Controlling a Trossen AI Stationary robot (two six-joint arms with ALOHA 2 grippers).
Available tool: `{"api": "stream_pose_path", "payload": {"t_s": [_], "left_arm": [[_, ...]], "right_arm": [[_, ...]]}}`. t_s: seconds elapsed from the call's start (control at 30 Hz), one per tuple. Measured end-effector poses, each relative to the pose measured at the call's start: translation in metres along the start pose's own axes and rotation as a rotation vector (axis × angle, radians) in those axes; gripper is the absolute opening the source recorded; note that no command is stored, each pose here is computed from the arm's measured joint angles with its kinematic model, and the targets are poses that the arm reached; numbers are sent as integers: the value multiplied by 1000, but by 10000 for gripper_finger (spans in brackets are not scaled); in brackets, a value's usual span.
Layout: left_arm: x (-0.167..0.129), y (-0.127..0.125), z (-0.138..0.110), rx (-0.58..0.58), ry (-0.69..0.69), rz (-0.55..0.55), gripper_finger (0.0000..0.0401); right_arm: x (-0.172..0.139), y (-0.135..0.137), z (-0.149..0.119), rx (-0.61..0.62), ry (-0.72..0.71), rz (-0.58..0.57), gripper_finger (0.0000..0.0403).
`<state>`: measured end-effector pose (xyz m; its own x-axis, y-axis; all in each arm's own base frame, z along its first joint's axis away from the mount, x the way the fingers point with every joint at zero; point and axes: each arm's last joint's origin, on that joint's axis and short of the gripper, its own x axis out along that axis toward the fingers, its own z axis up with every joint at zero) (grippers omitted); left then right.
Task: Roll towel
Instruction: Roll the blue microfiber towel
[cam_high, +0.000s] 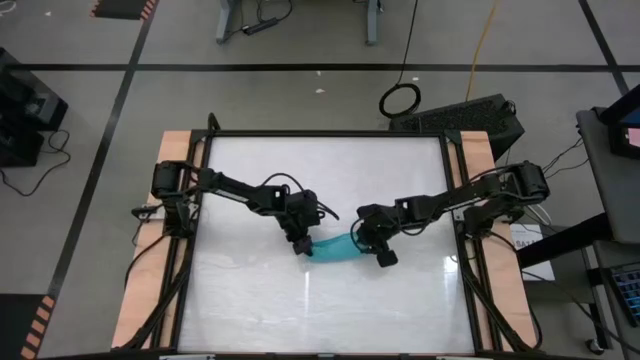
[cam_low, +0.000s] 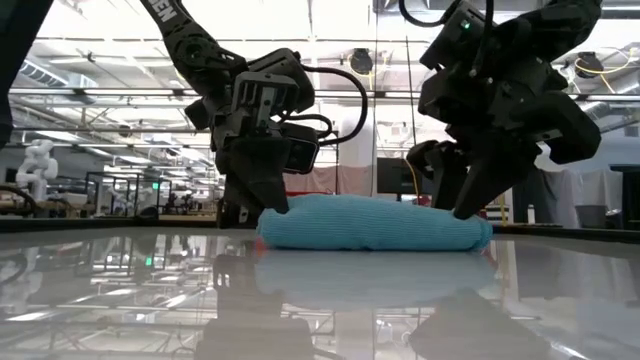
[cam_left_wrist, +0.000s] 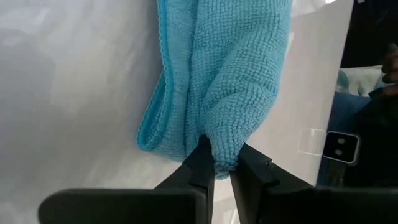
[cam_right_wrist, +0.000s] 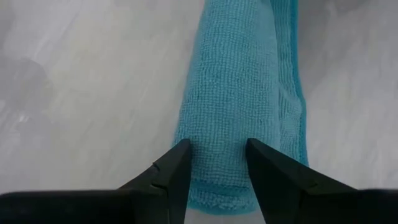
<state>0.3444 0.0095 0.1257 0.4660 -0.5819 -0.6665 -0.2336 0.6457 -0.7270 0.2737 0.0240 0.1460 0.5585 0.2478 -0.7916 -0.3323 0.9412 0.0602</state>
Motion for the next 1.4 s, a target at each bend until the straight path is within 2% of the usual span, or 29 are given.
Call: {"api": "stream_pose_path", "payload": {"t_s": [0.17, 0.3, 0.43, 0.7, 1.03, 1.27, 1.4], "left_arm": [[-1, 1, 0, -4, 15, -30, 74], [-1, 0, 0, -3, 18, -33, 101], [-1, 0, 0, -3, 20, -38, 121], [-2, -2, 0, 2, 29, -56, 128], [-34, -31, 2, 141, -87, -55, 128], [-51, -40, -11, 207, -103, 118, 128], [-49, -47, -17, 254, -95, 148, 128]], "right_arm": [[0, -3, 0, 54, 4, -37, 147], [-2, -9, -2, 128, 0, -50, 132], [-4, -19, -4, 243, -7, -58, 96], [-10, -34, -9, 407, -21, 41, 8], [-16, -47, -17, 640, 1, 156, 3], [-18, -51, -19, 769, 4, 215, 3], [-18, -49, -19, 797, 9, 266, 3]]}}
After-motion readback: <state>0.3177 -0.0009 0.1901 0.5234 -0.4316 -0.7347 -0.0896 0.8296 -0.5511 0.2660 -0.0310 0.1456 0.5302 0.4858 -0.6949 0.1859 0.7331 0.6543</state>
